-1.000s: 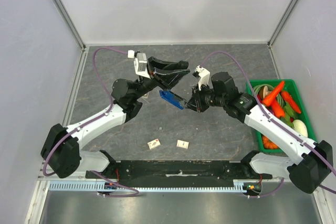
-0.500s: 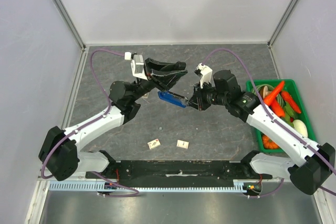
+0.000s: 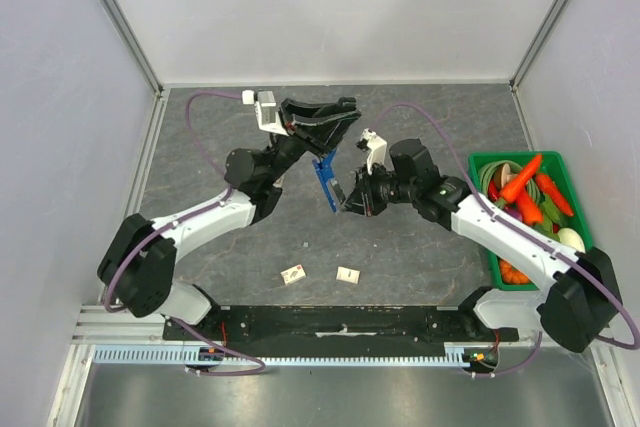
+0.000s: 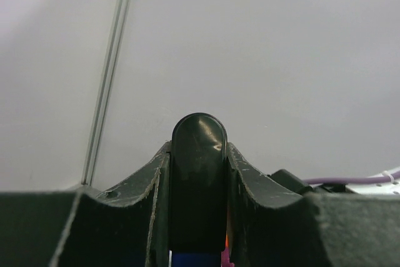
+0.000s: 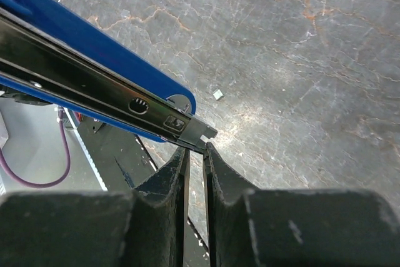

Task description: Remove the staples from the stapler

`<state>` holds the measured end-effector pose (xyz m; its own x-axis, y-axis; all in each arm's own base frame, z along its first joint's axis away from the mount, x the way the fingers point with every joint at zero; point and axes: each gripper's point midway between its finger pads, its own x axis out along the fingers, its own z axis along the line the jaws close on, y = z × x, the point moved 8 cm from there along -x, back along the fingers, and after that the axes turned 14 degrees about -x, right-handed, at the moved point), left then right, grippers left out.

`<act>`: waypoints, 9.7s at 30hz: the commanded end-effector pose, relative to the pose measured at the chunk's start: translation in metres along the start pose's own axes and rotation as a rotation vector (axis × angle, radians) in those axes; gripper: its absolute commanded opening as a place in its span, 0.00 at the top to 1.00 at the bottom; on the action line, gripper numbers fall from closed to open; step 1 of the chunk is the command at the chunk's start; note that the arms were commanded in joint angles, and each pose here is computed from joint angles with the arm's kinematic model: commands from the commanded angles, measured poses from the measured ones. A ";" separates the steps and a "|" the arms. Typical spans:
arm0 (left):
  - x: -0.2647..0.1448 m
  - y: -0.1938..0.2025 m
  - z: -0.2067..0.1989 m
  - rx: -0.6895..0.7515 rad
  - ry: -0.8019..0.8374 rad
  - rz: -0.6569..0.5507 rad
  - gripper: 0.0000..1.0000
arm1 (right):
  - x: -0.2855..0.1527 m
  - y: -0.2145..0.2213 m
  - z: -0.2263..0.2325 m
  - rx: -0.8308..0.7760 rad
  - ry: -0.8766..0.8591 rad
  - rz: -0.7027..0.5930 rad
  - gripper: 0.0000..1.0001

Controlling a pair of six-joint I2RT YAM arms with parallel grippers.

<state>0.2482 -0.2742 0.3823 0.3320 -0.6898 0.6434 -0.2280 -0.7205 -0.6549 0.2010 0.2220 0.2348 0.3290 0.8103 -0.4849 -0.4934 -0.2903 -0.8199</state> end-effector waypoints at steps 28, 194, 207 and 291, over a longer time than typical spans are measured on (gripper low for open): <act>-0.004 0.075 0.108 0.021 -0.316 0.254 0.98 | 0.094 -0.018 -0.048 -0.017 -0.167 -0.179 0.81; -0.131 0.091 0.276 0.134 -1.382 0.530 0.95 | -0.004 0.000 -0.019 0.015 0.387 -0.217 0.72; -0.145 0.102 0.281 0.133 -1.401 0.583 0.61 | 0.003 0.004 -0.020 0.022 0.378 -0.196 0.66; -0.254 0.043 -0.027 -0.219 -1.090 0.307 0.53 | 0.170 0.073 0.048 0.227 0.552 0.181 0.28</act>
<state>0.1310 -0.1319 0.1956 0.8228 -0.4825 -0.3002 -0.5583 -0.5875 -0.5859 0.1763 0.3512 0.1031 0.5099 0.3988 -0.7622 -0.7060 -0.3123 -0.6357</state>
